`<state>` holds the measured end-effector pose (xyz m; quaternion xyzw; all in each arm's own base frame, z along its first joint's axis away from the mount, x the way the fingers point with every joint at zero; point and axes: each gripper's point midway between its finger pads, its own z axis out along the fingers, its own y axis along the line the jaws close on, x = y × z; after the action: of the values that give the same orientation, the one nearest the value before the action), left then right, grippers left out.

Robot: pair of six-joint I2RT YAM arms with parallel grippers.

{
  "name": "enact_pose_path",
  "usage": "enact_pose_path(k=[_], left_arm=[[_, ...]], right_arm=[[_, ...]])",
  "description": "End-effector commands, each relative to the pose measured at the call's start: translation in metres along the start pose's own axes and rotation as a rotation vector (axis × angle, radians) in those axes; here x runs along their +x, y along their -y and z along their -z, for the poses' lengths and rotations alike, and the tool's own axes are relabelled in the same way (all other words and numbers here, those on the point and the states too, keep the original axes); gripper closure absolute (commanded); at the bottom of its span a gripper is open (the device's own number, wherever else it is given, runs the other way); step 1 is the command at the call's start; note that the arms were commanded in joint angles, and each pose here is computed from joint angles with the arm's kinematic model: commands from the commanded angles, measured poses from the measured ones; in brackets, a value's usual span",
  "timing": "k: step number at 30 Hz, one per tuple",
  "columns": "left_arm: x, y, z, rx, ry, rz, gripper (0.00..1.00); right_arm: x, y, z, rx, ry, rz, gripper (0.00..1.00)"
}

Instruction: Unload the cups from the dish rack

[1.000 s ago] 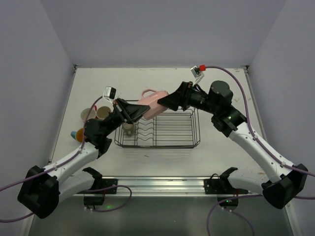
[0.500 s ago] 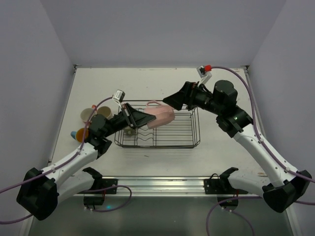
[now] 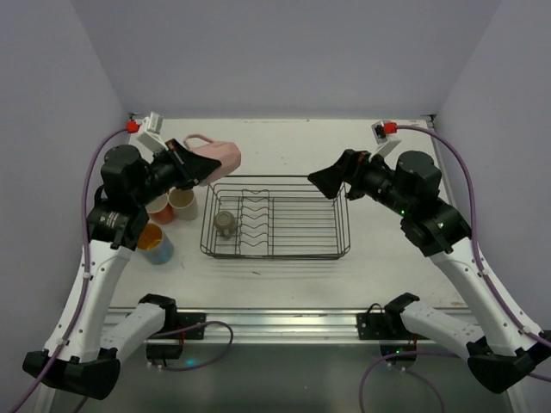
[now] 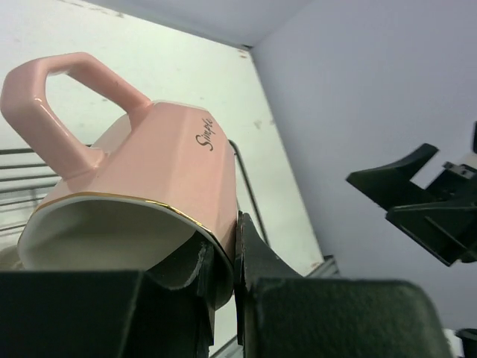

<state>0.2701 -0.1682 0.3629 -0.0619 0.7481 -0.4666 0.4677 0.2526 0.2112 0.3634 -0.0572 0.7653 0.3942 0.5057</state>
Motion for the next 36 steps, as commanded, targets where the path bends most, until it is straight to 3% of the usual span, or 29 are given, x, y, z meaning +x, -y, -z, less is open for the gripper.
enact_pose_path(k=[1, 7, 12, 16, 25, 36], left_arm=[[-0.001, -0.032, 0.025, -0.234, -0.057, -0.149, 1.0], [-0.033, -0.082, 0.06, -0.643, -0.011, -0.228, 1.0], [-0.054, -0.098, 0.091, -0.849, 0.047, -0.284, 1.0], [-0.057, -0.118, 0.105, -0.995, 0.02, -0.307, 1.0], [-0.054, -0.151, 0.096, -1.109, -0.109, -0.307, 1.0], [-0.07, -0.183, 0.091, -1.175, -0.129, -0.254, 1.0]], right_arm=[[-0.004, 0.004, 0.007, 0.029, 0.009, 0.038, 0.01], [0.006, 0.009, 0.01, 0.04, -0.028, 0.064, 0.01], [0.014, 0.012, 0.007, 0.04, -0.054, 0.068, 0.01], [0.026, 0.015, 0.003, 0.031, -0.091, 0.06, 0.01], [0.034, 0.016, 0.005, 0.019, -0.128, 0.094, 0.01], [0.042, 0.016, 0.006, -0.003, -0.151, 0.101, 0.01]])
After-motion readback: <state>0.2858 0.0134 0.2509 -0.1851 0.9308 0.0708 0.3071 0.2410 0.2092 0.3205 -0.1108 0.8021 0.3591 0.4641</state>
